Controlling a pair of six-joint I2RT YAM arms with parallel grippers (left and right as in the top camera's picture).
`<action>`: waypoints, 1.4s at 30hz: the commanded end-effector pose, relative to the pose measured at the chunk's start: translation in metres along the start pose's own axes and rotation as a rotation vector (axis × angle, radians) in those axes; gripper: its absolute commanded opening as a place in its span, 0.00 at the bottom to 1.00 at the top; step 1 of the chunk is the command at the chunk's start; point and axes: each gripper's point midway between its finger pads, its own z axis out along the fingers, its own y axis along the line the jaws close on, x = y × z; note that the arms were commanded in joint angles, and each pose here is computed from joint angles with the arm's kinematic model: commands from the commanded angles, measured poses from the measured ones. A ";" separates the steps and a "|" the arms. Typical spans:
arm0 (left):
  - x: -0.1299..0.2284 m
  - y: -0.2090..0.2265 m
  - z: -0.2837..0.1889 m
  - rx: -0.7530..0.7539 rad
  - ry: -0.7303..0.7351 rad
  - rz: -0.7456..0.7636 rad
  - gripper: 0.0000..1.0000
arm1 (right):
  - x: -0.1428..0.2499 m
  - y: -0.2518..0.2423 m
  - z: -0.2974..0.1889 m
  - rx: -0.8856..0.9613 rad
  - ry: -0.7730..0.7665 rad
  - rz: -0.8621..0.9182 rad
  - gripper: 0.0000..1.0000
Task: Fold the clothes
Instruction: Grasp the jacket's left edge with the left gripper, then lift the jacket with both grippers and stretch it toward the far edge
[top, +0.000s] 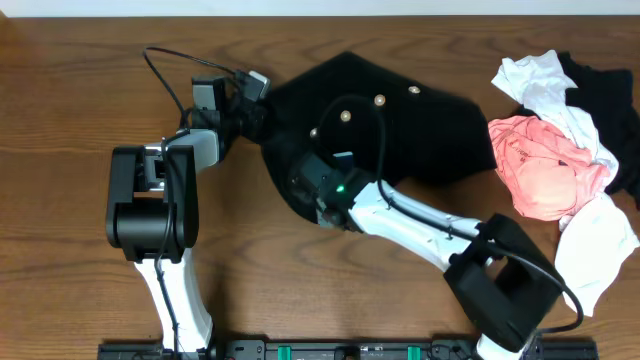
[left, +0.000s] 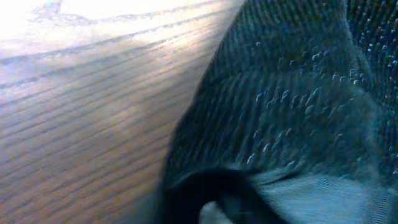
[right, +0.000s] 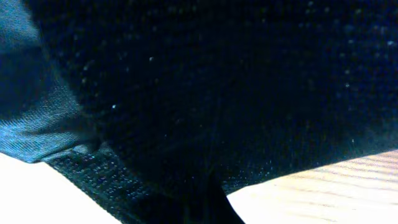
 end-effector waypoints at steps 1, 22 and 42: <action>0.001 0.006 0.004 -0.016 0.001 -0.122 0.06 | -0.012 -0.023 0.004 0.064 -0.023 0.007 0.01; -0.168 -0.030 -0.137 0.003 -0.366 -0.156 0.06 | -0.105 -0.085 -0.190 -0.088 -0.321 -0.096 0.01; -0.274 -0.088 -0.410 -0.305 -0.888 0.020 0.06 | -0.194 -0.203 -0.341 0.102 -0.737 -0.097 0.01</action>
